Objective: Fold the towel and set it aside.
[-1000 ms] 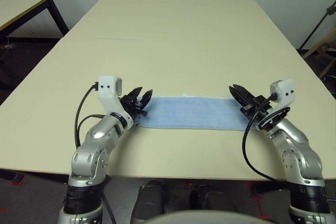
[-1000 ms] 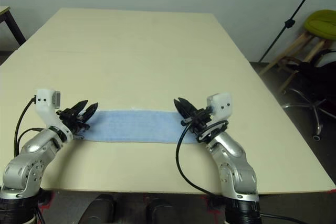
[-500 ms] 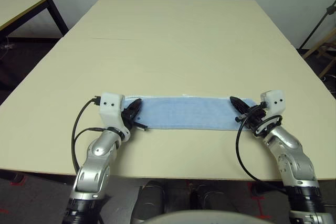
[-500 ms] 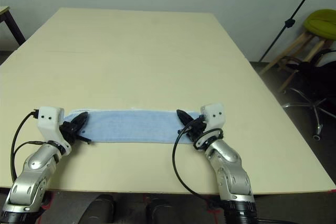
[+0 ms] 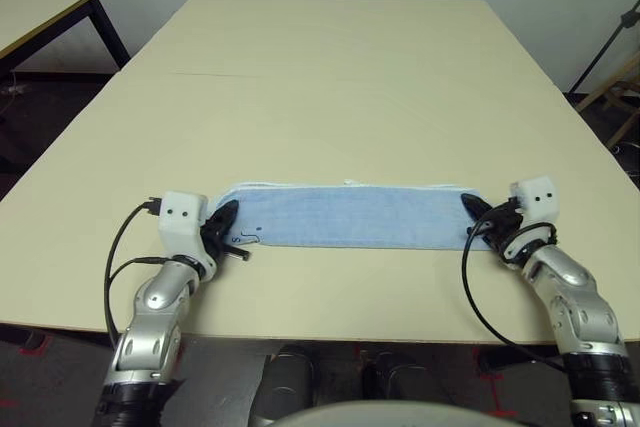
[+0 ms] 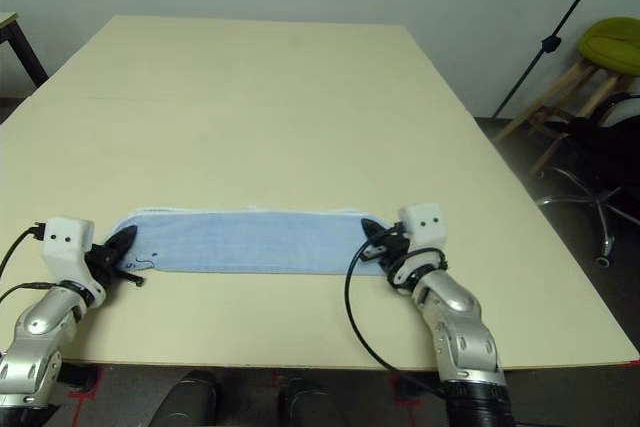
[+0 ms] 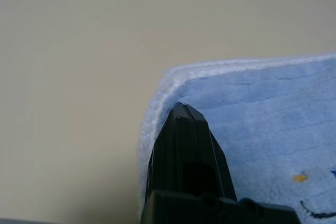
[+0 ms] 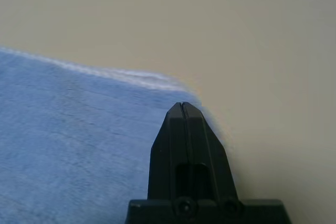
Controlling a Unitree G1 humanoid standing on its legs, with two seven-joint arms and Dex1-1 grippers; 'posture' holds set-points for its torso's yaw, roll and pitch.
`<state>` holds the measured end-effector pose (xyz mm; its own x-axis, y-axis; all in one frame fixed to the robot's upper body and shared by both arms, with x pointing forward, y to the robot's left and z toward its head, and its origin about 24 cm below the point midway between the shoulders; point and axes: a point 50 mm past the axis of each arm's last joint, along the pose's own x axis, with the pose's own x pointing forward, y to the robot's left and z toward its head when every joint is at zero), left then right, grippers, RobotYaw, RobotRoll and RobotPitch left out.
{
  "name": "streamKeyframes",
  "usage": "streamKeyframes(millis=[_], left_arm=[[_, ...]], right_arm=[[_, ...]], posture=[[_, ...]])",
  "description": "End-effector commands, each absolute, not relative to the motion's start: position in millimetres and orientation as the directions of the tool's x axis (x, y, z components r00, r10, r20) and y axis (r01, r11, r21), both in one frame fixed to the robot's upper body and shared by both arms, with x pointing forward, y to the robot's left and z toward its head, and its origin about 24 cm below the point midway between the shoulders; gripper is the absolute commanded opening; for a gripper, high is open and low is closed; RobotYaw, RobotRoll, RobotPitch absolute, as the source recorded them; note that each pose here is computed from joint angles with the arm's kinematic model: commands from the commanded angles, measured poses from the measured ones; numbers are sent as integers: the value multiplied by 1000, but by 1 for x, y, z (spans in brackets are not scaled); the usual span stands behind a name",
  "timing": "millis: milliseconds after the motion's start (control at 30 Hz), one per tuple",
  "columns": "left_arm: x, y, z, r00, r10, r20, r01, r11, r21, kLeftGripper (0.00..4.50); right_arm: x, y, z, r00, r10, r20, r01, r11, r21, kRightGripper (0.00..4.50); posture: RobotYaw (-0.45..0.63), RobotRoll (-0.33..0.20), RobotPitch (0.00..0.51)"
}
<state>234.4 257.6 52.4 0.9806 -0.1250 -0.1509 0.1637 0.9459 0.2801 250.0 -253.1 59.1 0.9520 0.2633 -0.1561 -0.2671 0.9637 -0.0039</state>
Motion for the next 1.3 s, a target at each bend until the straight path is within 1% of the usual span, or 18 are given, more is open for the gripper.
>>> streamKeyframes(millis=[33,67,133,200,233,333,400,433,467,533,567,600,733,833,933,1067,1167,1300], left_arm=[[239,261,63,983,-168,-70,181,941,286,394],[240,260,68,982,-188,-37,190,941,280,612],[242,262,77,975,-224,9,212,933,291,1328],[244,267,85,967,-254,16,236,917,322,1973],[244,270,92,962,-271,43,240,908,342,2351],[246,280,109,944,-315,96,257,887,382,3454],[247,284,119,918,-383,99,328,877,352,4167],[248,284,124,901,-421,103,366,867,339,4456],[248,285,127,889,-446,106,391,859,332,4500],[249,286,134,861,-498,99,444,834,329,4500],[251,287,137,854,-511,92,456,823,338,4500],[252,287,141,831,-551,82,500,803,323,4500],[256,284,148,754,-656,29,621,727,293,4500],[262,280,153,722,-692,14,659,694,289,4500],[265,275,155,689,-725,11,696,666,270,4500],[267,269,156,663,-748,4,721,640,264,4500],[265,267,155,651,-759,-3,733,629,259,4500],[258,272,154,649,-760,-16,738,625,256,4500]], right_arm=[[244,-268,69,971,205,-120,-199,978,60,0],[243,-271,73,977,191,-97,-181,978,106,0],[238,-275,82,981,188,-55,-171,958,229,0],[232,-279,90,981,189,-32,-168,926,337,358],[228,-281,93,982,185,-30,-160,912,378,592],[217,-284,104,980,196,-21,-161,856,491,1713],[207,-283,111,973,229,-30,-173,808,564,2433],[204,-283,112,970,237,-55,-161,796,584,2736],[202,-283,113,967,243,-76,-151,788,597,3160],[196,-285,112,956,239,-169,-96,801,591,3895],[193,-286,113,953,239,-184,-80,790,608,4276],[186,-286,113,944,255,-209,-67,769,636,4472],[166,-282,113,919,295,-260,-35,720,693,4472],[152,-277,108,906,299,-300,12,690,724,4472],[146,-269,101,889,297,-348,65,670,740,4472],[152,-260,90,882,269,-386,123,659,742,4472],[162,-252,84,884,270,-381,135,632,763,4472],[181,-242,78,889,269,-370,141,608,781,4472]], posture=[[106,0,92],[106,0,92],[105,0,95],[101,0,98],[101,0,98],[99,0,101],[94,0,105],[90,0,108],[88,0,111],[84,0,119],[84,0,119],[82,0,125],[64,0,134],[61,0,134],[44,0,136],[40,0,133],[48,0,126],[69,0,120]])
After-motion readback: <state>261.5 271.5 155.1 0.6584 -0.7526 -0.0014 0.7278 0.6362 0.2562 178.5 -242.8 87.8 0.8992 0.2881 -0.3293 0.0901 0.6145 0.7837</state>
